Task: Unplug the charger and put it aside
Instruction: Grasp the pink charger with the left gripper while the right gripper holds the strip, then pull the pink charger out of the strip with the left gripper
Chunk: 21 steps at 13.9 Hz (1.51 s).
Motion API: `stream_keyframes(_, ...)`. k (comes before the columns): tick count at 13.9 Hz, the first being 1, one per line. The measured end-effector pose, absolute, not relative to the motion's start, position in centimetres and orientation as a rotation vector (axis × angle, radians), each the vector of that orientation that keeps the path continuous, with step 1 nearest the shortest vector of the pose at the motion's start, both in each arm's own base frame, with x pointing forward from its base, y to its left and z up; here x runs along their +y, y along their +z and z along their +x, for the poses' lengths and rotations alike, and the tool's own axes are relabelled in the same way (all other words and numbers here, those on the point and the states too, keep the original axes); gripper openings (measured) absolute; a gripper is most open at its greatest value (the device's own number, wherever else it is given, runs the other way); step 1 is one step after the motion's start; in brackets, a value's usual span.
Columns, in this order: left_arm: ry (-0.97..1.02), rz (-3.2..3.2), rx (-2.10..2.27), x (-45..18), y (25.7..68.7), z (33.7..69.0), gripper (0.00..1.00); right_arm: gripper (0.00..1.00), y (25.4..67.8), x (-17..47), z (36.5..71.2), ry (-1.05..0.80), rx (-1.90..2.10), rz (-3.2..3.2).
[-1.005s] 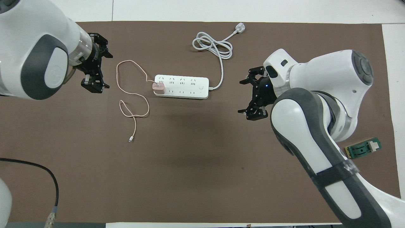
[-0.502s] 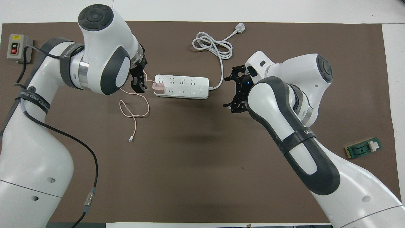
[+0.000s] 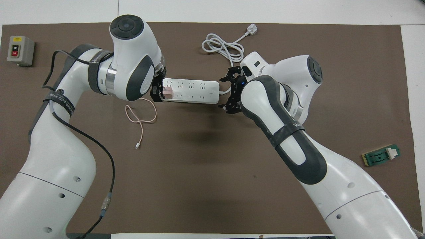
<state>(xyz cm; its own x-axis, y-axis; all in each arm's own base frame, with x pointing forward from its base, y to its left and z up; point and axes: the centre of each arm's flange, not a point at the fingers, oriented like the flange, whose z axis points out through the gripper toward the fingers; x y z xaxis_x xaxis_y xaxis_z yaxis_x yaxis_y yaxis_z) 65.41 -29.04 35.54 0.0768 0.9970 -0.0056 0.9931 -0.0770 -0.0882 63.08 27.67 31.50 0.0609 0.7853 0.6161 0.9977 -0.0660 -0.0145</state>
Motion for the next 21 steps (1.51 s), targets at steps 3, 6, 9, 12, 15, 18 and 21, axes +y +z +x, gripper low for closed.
stream_keyframes(3,0.107,-2.254,-2.078,-29.3,34.5,65.3,1.00,1.00,29.2,29.9,63.2,-0.642,-1.781,-1.894)
stream_keyframes(6,0.108,-2.256,-2.072,-29.6,34.4,65.2,0.99,1.00,27.8,30.8,63.8,-0.652,-1.809,-1.860)
stream_keyframes(9,0.108,-2.263,-2.065,-30.0,34.5,65.0,0.89,1.00,28.3,31.2,64.6,-0.667,-1.857,-1.838)
stream_keyframes(12,0.111,-2.272,-2.047,-30.6,34.4,64.6,0.78,1.00,27.7,32.0,64.7,-0.664,-1.898,-1.828)
stream_keyframes(15,0.122,-2.266,-2.025,-30.9,34.1,64.2,0.72,1.00,26.2,31.9,64.9,-0.671,-1.879,-1.817)
stream_keyframes(18,0.147,-2.262,-1.969,-31.1,33.4,63.5,0.64,1.00,25.9,31.5,65.2,-0.675,-1.875,-1.815)
stream_keyframes(21,0.138,-2.289,-1.955,-31.2,33.1,63.6,0.45,1.00,25.9,31.4,65.3,-0.686,-1.889,-1.813)
